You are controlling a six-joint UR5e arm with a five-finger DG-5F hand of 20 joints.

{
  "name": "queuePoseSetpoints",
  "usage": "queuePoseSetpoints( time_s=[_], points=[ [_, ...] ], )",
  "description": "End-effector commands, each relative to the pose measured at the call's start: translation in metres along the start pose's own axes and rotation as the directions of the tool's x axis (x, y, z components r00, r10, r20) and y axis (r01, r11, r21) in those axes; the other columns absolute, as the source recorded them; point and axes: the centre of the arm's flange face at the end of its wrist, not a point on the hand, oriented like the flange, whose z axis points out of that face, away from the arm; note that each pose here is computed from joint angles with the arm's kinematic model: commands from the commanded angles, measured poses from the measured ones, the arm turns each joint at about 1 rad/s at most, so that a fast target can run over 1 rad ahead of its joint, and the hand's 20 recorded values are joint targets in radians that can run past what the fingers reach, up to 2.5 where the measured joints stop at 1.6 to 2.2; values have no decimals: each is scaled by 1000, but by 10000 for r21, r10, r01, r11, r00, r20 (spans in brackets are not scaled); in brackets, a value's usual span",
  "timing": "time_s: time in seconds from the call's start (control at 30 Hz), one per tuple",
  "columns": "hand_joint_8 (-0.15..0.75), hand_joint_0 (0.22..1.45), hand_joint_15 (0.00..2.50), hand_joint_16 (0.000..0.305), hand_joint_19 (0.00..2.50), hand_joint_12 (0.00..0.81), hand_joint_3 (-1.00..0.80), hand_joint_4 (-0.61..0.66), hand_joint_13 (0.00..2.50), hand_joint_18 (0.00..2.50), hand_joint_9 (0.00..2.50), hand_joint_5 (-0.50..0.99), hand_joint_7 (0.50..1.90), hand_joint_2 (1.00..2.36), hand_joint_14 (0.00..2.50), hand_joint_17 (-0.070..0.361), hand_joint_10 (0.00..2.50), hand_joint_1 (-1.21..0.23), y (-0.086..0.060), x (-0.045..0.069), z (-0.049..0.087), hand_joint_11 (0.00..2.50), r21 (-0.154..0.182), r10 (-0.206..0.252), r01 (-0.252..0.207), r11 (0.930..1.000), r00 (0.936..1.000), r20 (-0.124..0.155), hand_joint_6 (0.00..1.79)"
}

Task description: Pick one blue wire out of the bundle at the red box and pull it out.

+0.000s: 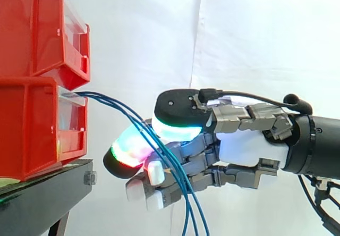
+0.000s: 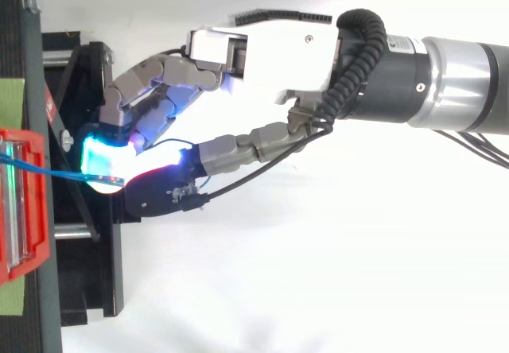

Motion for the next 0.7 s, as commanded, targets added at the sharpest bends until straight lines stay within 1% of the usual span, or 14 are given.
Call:
queuePoseSetpoints(
  time_s=[0.0,0.13,0.2,0.23,0.27,0.33,0.37,0.47,0.53,0.67],
  points=[
    [334,551,424,61,469,425,-258,240,697,596,782,-235,881,1018,15,136,17,-665,2,-1,1,701,-5,-1,1,10000,10000,12,912],
    [346,504,429,65,481,443,-400,249,697,605,790,-229,861,1008,15,146,16,-586,2,0,1,688,164,-6,7,9999,10000,-59,888],
    [351,506,433,65,483,443,-427,250,697,603,792,-228,867,1005,17,146,16,-576,4,1,2,696,160,-3,4,9999,10000,-74,884],
    [347,508,424,65,482,443,-434,244,700,603,796,-225,884,1005,15,145,17,-576,4,-1,2,688,150,-4,5,9999,10000,-55,880],
    [347,520,424,64,480,441,-420,239,700,600,796,-223,889,1007,15,144,15,-598,4,1,2,690,146,-1,2,9999,10000,-69,881],
    [339,580,431,60,469,424,-332,221,714,601,810,-220,911,1014,16,136,18,-656,4,1,2,693,146,-1,2,9999,10000,-69,898],
    [335,592,432,60,470,421,-305,211,721,614,817,-220,914,1016,16,134,17,-660,4,1,2,709,146,-1,2,9999,10000,-69,904],
    [335,606,444,59,469,418,-218,155,733,628,815,-223,935,1020,16,132,18,-681,4,1,2,709,146,-1,2,9999,10000,-69,921],
    [330,614,464,58,476,415,-157,120,750,647,810,-227,990,1023,17,131,18,-704,4,1,2,723,146,-1,2,9999,10000,-69,932],
    [328,634,458,59,481,412,-70,106,757,676,807,-231,1049,1027,17,132,15,-737,5,-1,2,734,136,-2,3,9999,10000,-50,935]
  ],
)
